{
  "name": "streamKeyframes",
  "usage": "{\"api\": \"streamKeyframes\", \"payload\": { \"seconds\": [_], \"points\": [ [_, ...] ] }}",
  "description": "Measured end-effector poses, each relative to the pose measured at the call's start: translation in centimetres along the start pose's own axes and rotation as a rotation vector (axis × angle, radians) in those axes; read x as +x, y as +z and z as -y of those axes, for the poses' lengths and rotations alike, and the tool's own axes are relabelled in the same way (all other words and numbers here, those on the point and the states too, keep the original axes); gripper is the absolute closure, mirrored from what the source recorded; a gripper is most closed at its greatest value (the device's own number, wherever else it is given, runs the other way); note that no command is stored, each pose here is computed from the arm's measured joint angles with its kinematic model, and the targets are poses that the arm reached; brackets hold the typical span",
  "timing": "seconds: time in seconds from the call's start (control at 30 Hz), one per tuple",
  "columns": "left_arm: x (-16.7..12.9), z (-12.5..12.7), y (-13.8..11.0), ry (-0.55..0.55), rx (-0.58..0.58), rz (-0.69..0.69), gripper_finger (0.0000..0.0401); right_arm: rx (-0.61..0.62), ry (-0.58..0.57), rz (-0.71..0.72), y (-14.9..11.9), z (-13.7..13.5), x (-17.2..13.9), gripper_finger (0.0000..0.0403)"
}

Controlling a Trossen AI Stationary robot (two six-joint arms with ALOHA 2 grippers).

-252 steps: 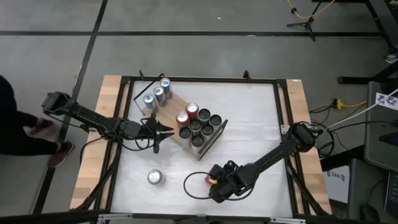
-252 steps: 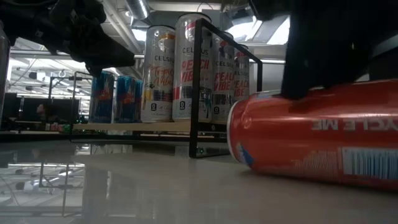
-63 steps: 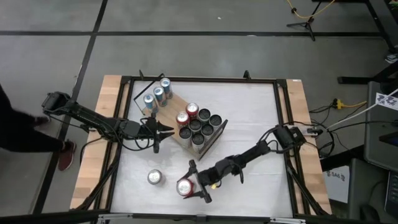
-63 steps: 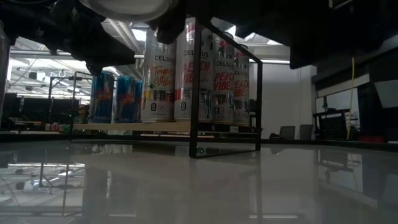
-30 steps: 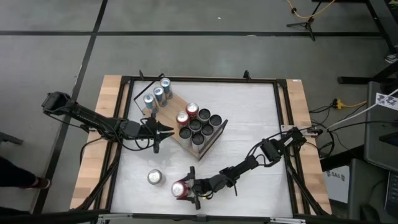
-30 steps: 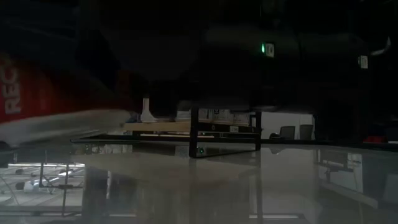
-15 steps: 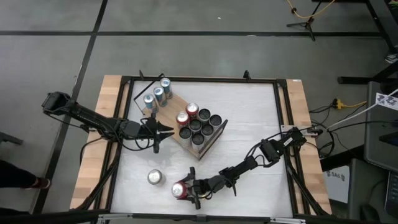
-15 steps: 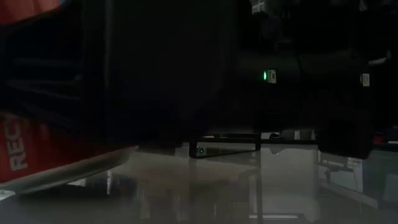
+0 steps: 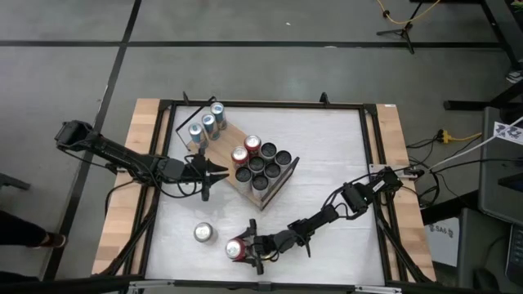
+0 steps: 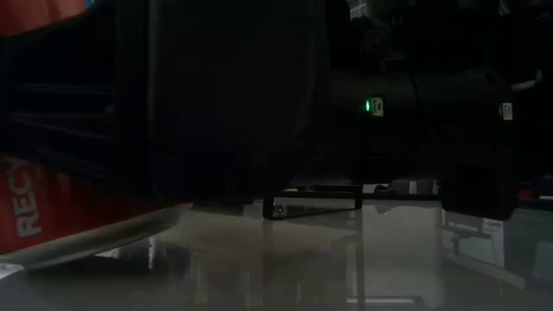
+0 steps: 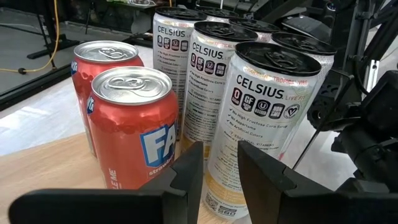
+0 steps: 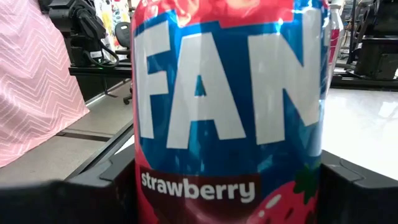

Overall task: Place canned beverage on shelf
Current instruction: Put the red soda can on the shelf aligned with the other red soda cans

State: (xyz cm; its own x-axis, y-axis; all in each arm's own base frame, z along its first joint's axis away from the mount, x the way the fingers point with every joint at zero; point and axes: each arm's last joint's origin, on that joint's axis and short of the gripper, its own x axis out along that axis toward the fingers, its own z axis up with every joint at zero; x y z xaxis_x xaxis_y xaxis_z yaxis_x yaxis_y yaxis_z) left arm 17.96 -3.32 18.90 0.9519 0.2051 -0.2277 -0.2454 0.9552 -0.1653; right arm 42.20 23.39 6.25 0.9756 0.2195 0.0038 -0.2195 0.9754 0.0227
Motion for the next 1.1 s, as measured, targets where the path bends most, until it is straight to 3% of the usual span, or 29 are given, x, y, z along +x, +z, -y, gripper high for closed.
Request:
{"api": "streamKeyframes", "payload": {
  "seconds": [0.47,0.83,1.1],
  "points": [
    [0.0,0.0,0.0,0.000,0.000,0.000,0.0308,-0.001,0.024,-0.003,0.0,0.0,0.0,0.0015],
    [0.0,0.0,0.0,0.000,0.000,0.000,0.0308,0.000,0.024,0.000,0.2,-0.1,0.0,0.0011],
    [0.0,0.0,0.0,0.000,0.000,0.000,0.0308,0.014,0.025,0.050,2.8,-0.2,0.1,0.0011]
  ]
}}
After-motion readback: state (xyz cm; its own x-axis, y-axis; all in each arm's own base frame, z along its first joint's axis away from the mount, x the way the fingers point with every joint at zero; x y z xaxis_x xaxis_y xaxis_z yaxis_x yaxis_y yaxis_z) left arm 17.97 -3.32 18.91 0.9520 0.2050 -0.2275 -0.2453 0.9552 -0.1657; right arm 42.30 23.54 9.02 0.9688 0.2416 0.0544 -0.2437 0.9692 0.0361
